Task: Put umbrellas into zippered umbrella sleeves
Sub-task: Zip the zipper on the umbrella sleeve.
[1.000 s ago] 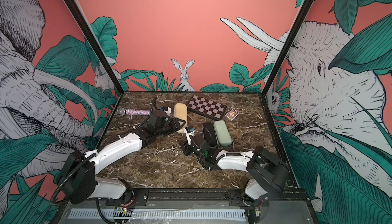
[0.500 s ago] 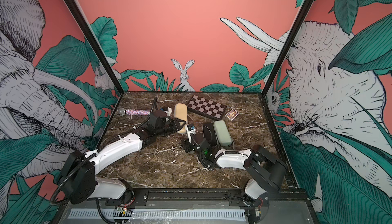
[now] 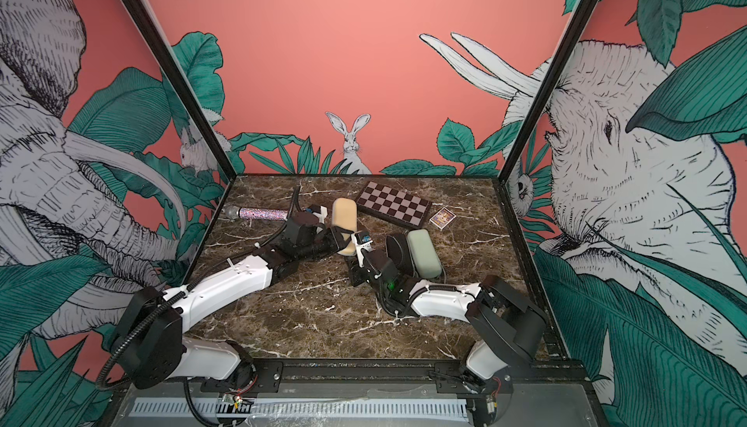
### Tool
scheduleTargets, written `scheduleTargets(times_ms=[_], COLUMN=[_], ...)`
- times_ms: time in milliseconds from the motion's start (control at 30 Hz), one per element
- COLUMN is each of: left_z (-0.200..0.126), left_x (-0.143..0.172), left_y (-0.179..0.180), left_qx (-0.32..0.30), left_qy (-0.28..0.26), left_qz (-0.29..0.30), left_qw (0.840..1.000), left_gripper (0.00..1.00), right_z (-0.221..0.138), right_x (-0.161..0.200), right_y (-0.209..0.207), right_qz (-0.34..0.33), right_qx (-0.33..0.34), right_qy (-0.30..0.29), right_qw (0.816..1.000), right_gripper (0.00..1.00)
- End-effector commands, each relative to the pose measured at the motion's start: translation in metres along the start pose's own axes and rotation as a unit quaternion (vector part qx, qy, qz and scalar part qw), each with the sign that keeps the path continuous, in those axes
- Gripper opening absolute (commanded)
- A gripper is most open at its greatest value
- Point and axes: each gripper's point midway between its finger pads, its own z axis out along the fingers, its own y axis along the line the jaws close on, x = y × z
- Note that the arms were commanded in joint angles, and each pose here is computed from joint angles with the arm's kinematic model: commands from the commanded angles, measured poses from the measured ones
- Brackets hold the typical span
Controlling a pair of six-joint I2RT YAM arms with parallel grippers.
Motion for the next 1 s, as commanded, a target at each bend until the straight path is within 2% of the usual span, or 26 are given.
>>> scheduleTargets(times_ms=[0,200,333,633,800,967], left_z=[-0.002,-0.005,-0.009,-0.016,-0.007,-0.003], left_x=[-0.004,-0.003,-0.005,-0.001,0.019,0.044], left_y=[-0.016,-0.015,-0.018,-0.014,-0.024,-0.018], left_qx=[0.029,0.028,0.027,0.020,0.049,0.056], left_qy=[-0.015,-0.014,-0.014,0.024,0.108,0.173], left_qz=[0.006,0.006,0.010,0.007,0.015,0.022], left_qw=[0.999,0.999,0.999,0.999,0.993,0.983], left_gripper=[0.00,0.00,0.00,0.00,0.00,0.00], right_z=[-0.005,-0.007,-0.008,-0.002,0.000,-0.002], right_x=[-0.040,-0.037,-0.033,-0.031,-0.042,-0.050], right_y=[0.002,-0.012,-0.028,-0.074,-0.070,-0.063], right_qz=[0.010,0.007,-0.005,-0.023,-0.051,-0.092], right_qx=[-0.003,0.015,0.034,0.065,0.048,0.033], right_qy=[-0.054,-0.051,-0.047,-0.031,-0.028,-0.017], right_qw=[0.998,0.999,0.998,0.997,0.997,0.995], right_gripper=[0.22,0.01,0.00,0.00,0.00,0.00])
